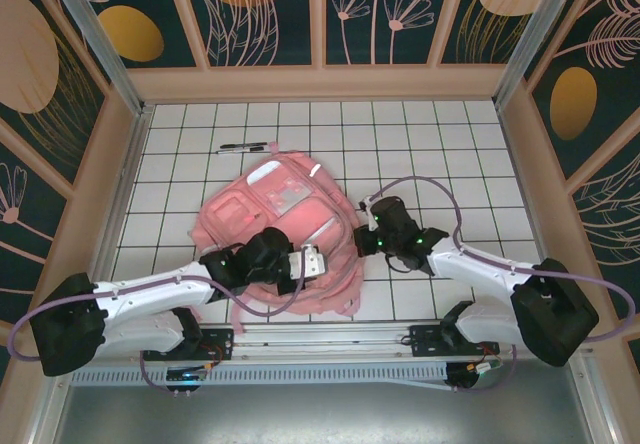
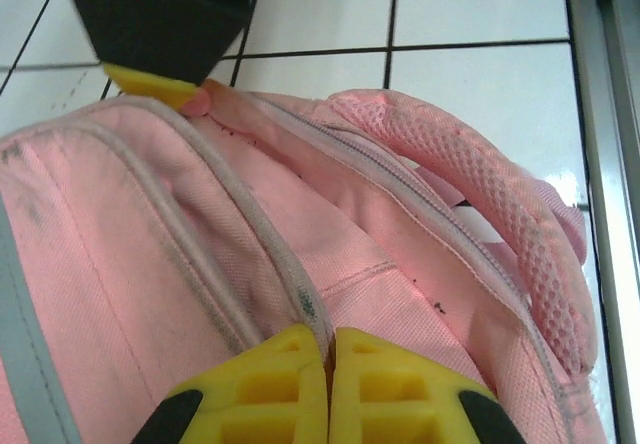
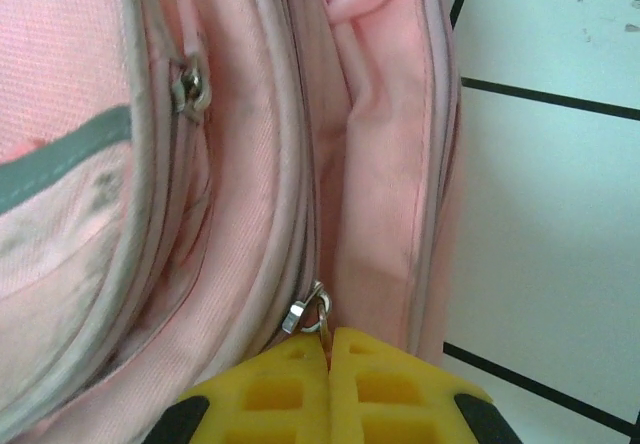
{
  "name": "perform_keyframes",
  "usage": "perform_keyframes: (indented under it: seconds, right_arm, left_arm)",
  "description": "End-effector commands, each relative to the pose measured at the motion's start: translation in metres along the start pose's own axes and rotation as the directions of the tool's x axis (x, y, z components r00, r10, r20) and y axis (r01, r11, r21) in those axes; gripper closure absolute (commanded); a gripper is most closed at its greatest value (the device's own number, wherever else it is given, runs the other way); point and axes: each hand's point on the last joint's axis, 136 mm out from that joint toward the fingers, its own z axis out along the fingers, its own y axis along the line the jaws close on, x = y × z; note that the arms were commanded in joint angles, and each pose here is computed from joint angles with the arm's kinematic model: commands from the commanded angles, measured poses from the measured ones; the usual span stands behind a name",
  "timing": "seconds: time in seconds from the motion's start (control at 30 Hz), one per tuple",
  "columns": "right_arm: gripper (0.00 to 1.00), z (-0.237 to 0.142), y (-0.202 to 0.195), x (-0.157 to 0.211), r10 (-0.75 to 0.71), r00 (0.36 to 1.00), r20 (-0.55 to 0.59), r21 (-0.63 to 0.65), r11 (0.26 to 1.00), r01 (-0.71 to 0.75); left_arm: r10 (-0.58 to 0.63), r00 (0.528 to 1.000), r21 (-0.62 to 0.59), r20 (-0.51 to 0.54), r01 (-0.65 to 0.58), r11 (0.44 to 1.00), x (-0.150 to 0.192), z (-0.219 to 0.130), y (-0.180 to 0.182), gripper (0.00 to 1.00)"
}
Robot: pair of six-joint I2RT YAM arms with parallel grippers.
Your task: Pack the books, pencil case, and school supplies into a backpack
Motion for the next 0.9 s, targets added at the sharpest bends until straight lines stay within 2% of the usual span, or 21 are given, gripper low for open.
perform_keyframes:
  seconds: [0.0,0.27,0.37,0.53,0.57,0.6,0.67,0.77,0.87]
  right_arm:
    - [1.00,-0.010,-0.042,-0.007,0.070,0.996,0.055,0.126,0.989,-0.076]
    - [1.00,-0.036,-0.039,0.012,0.104,0.995,-0.012,0.107,0.989,-0.102]
    - [1.00,-0.047,-0.029,0.020,0.177,0.983,-0.042,0.061,0.983,-0.174]
    - [1.00,-0.073,-0.026,0.020,0.215,0.977,-0.016,0.069,0.975,-0.213]
    - [1.00,-0.076,-0.026,0.021,0.220,0.975,-0.018,0.072,0.973,-0.218]
    - [1.00,-0.080,-0.024,0.021,0.225,0.974,-0.020,0.066,0.973,-0.223]
    - [1.00,-0.084,-0.017,0.025,0.238,0.971,-0.028,0.041,0.971,-0.237]
    - [1.00,-0.086,-0.002,0.033,0.244,0.969,-0.041,-0.005,0.970,-0.245]
    - [1.00,-0.084,0.022,0.037,0.208,0.977,-0.052,-0.068,0.975,-0.211]
  left_arm:
    - [0.253,0.967,0.174,0.024,-0.254,0.951,0.005,-0.009,-0.034,1.00]
    - [0.401,0.916,0.155,-0.029,-0.392,0.907,0.010,-0.008,-0.023,1.00]
    - [0.424,0.904,0.156,-0.061,-0.411,0.898,0.015,-0.006,-0.019,1.00]
    - [0.433,0.900,0.070,-0.060,-0.429,0.901,0.013,-0.007,-0.009,1.00]
    - [0.429,0.901,0.063,-0.065,-0.425,0.903,0.014,-0.007,-0.008,0.89]
    - [0.413,0.909,0.055,-0.066,-0.410,0.911,0.013,-0.007,-0.006,0.70]
    - [0.375,0.926,0.055,-0.047,-0.373,0.926,0.004,-0.009,-0.006,0.47]
    - [0.264,0.964,0.080,0.024,-0.265,0.961,-0.027,-0.013,-0.007,0.31]
    - [0.085,0.990,0.180,0.115,-0.105,0.978,-0.065,-0.013,-0.014,0.30]
